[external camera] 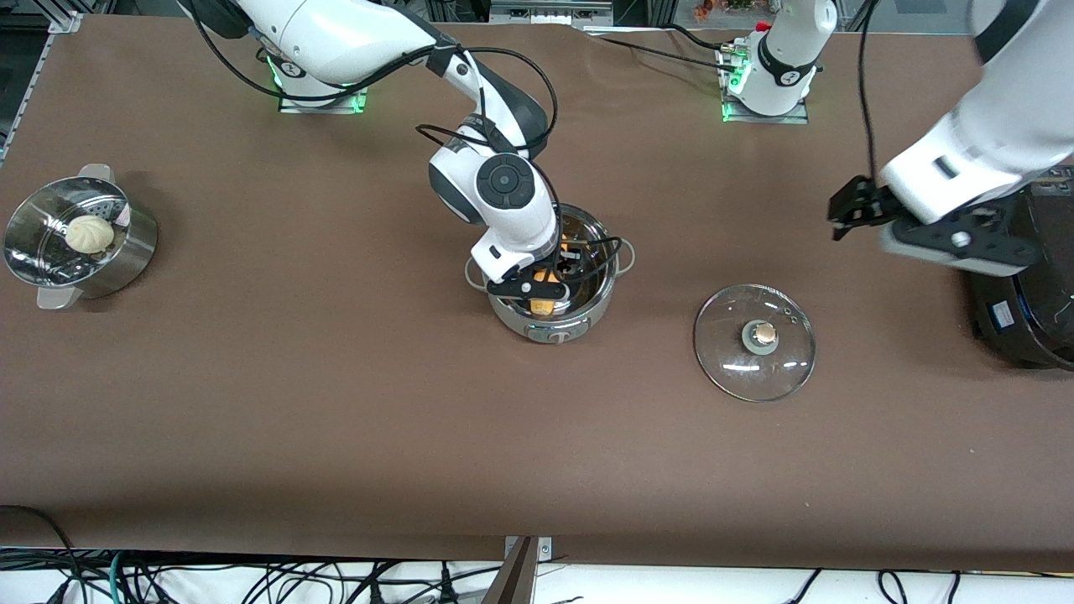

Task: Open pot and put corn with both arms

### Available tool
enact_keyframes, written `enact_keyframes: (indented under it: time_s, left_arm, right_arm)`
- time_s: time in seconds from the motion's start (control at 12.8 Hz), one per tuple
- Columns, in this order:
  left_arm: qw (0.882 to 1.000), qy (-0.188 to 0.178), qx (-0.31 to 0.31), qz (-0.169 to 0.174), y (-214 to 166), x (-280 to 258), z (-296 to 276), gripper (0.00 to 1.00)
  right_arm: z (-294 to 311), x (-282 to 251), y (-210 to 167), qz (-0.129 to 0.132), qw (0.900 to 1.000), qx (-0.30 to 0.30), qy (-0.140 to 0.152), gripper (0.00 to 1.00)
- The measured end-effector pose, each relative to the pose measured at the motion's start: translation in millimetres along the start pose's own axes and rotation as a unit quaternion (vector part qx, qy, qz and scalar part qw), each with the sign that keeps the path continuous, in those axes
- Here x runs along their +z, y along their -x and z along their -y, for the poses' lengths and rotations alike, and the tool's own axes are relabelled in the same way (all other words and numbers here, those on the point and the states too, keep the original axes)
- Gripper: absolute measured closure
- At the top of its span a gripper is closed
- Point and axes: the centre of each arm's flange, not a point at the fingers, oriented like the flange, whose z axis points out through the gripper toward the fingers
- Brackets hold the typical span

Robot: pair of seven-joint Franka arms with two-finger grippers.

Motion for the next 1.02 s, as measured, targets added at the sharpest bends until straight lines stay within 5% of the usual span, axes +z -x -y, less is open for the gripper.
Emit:
enact_keyframes:
  time_s: [0.23,0.31,0.7,1.02]
  left_arm:
    - [0.999,0.013,-0.035,0.023,-11,33,49,0.0]
    - [0.999,0.015,-0.044,0.025,-12,38,59,0.0]
    - [0.998,0.013,-0.057,0.025,-9,30,55,0.0]
    - [0.998,0.013,-0.058,0.03,-8,31,55,0.0]
  right_arm:
    - [-9,-38,-13,-0.007,1.0,0.005,0.021,0.05]
    - [-24,-69,-25,-0.011,0.999,0.008,0.033,0.0]
    - [-257,-213,-156,-0.023,0.996,0.035,0.075,0.0]
    - [-427,-272,-195,-0.026,0.995,0.071,0.072,0.0]
